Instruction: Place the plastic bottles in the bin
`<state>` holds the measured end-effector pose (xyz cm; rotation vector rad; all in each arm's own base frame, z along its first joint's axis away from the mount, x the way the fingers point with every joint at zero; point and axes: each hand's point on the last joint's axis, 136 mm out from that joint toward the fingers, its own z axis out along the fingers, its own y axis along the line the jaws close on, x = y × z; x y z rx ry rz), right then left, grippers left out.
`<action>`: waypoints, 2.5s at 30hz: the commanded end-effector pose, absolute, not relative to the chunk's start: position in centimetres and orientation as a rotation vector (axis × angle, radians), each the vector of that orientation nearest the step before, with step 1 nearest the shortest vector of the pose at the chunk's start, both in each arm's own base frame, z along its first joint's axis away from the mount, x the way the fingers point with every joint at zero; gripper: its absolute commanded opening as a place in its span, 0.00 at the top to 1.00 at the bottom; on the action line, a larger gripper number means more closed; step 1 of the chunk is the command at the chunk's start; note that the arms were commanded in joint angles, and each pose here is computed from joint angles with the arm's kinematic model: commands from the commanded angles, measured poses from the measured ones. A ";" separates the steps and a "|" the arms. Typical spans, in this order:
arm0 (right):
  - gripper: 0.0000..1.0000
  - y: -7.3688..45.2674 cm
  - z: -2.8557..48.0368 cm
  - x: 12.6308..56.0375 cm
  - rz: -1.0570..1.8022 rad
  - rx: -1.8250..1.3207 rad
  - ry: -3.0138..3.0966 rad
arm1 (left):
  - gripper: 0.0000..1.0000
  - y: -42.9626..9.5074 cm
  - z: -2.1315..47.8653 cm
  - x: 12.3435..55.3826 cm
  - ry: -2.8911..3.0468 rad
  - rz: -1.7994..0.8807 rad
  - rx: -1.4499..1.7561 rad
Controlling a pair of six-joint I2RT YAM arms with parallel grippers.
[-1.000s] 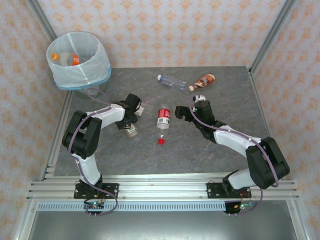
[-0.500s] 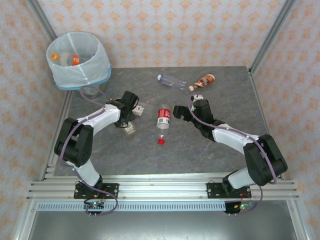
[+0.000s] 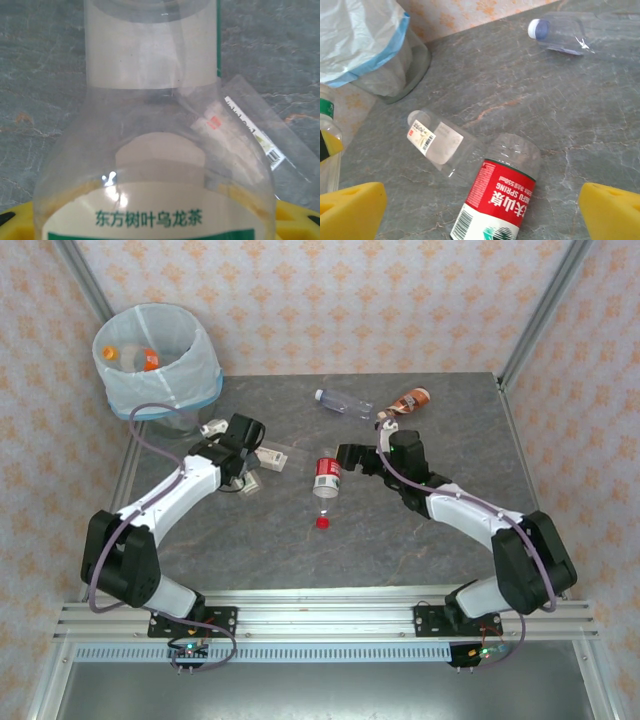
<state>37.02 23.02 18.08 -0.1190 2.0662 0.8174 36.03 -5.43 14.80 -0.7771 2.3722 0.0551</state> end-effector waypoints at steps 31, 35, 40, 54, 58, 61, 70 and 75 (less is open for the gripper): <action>0.01 28.1 26.5 32.6 0.850 -0.516 1.796 | 1.00 -3.6 31.7 38.1 1.885 -0.117 -0.704; 0.01 27.7 25.9 32.9 0.828 -0.494 1.793 | 1.00 -3.5 33.0 39.3 1.837 -0.135 -0.718; 0.01 26.6 24.7 33.5 0.764 -0.437 1.808 | 1.00 -3.9 34.7 41.3 1.839 -0.147 -0.688; 0.01 25.9 24.3 33.9 0.706 -0.417 1.819 | 1.00 -1.4 40.8 45.2 1.668 -0.030 -0.619; 0.01 25.6 24.1 33.8 0.694 -0.411 1.827 | 1.00 -0.8 42.5 46.9 1.653 -0.034 -0.579; 0.01 25.3 24.2 33.7 0.682 -0.407 1.826 | 1.00 -0.5 43.4 48.4 1.654 -0.022 -0.535; 0.01 24.5 24.1 33.4 0.646 -0.396 1.829 | 1.00 2.5 44.1 51.7 1.709 0.078 -0.516; 0.01 24.4 24.0 33.4 0.633 -0.402 1.835 | 1.00 5.9 44.6 52.9 1.700 0.148 -0.582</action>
